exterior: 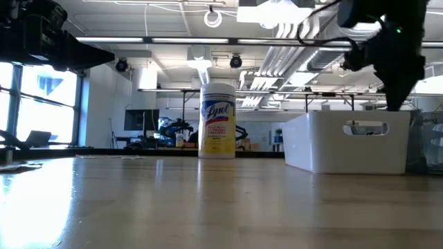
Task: Pick & Place First Aid Supplies
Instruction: Put the blue alcohol pad into the black bin
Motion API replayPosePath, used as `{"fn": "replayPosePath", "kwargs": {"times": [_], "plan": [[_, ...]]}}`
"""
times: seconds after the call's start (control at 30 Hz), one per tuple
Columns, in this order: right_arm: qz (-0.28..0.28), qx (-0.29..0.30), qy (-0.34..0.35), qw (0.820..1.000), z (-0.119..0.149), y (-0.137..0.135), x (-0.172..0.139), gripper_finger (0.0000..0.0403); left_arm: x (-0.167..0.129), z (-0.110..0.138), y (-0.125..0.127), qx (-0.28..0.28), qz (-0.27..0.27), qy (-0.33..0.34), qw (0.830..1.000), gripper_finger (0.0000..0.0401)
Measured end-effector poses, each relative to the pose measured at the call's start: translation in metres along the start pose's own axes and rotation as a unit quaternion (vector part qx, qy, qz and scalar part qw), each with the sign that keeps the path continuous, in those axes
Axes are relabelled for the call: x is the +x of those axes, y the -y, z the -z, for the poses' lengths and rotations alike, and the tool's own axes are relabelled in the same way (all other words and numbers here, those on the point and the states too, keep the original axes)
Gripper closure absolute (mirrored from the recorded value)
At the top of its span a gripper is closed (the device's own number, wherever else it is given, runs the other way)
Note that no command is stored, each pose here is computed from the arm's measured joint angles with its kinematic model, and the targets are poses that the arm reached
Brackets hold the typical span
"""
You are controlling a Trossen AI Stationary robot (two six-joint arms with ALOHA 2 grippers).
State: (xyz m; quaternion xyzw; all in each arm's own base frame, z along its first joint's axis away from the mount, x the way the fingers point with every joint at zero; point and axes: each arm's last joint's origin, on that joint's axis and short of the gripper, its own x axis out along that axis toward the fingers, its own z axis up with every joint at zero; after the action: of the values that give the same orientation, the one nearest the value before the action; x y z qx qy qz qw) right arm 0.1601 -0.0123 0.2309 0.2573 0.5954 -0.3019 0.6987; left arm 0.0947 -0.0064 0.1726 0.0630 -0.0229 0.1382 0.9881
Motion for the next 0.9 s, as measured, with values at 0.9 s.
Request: {"fn": "replayPosePath", "kwargs": {"times": [0.9], "plan": [[-0.106, -0.008, 0.184, 0.977, -0.034, -0.025, -0.065, 0.0303, 0.000, 0.000, 0.000, 0.000, 0.000, 0.000, 1.000, 0.0400]]}}
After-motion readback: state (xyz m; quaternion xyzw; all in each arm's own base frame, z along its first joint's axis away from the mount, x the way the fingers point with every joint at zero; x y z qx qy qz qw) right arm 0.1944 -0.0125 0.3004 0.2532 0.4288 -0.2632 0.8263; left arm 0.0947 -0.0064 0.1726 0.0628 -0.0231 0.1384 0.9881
